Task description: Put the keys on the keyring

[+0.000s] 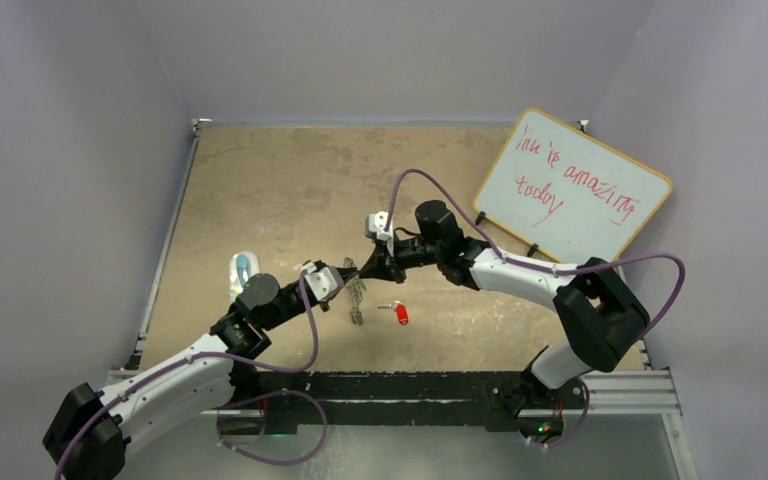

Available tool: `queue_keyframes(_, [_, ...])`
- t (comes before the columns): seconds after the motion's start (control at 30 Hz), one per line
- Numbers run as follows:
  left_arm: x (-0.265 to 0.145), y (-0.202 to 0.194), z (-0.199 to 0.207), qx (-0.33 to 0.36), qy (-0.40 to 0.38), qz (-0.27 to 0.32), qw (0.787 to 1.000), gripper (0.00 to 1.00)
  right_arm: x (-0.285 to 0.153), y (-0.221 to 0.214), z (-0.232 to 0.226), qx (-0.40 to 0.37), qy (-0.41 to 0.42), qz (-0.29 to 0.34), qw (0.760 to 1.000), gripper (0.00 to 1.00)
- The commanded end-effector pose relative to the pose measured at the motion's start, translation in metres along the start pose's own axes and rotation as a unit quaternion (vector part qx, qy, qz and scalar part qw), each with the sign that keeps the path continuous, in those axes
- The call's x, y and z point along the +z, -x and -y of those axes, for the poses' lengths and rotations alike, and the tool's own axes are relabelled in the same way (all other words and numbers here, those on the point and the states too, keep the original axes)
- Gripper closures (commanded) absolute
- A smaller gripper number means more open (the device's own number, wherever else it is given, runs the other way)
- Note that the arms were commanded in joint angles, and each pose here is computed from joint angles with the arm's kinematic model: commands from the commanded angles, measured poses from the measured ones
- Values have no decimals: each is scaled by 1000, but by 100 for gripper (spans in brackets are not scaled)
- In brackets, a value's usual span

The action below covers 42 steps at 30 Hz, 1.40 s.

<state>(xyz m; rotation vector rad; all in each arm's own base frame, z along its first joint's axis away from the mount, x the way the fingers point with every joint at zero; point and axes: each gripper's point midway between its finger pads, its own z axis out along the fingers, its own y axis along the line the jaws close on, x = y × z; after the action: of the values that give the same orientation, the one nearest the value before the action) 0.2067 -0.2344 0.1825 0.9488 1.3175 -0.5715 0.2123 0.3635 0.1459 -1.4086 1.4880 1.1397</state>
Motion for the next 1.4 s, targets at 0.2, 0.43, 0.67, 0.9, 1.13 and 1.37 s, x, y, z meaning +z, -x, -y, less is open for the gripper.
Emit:
queue_keyframes(0.2, [2,18,-1,-5,3,42,999,100,4,31,-7,-26,32,65,997,100])
queue_keyframes(0.43, [2,19,-1,-5,4,44,999,100,5,19,-4,-19,18,62,998,86])
queue_keyframes(0.67, [1,17,-2,-3,6,41,999,100,-8,17,1,-23,-28,50,998,72])
queue_keyframes(0.9, [6,14,-5,8,9,30,999,100,-36,25,16,-28,-127,62,990,38])
queue_keyframes(1.13, [24,8,-17,10,30,19,999,100,-80,22,37,-4,-257,90,962,4])
queue_keyframes(1.37, [39,3,-40,-36,90,2,995,84,-132,18,71,121,-419,145,888,1])
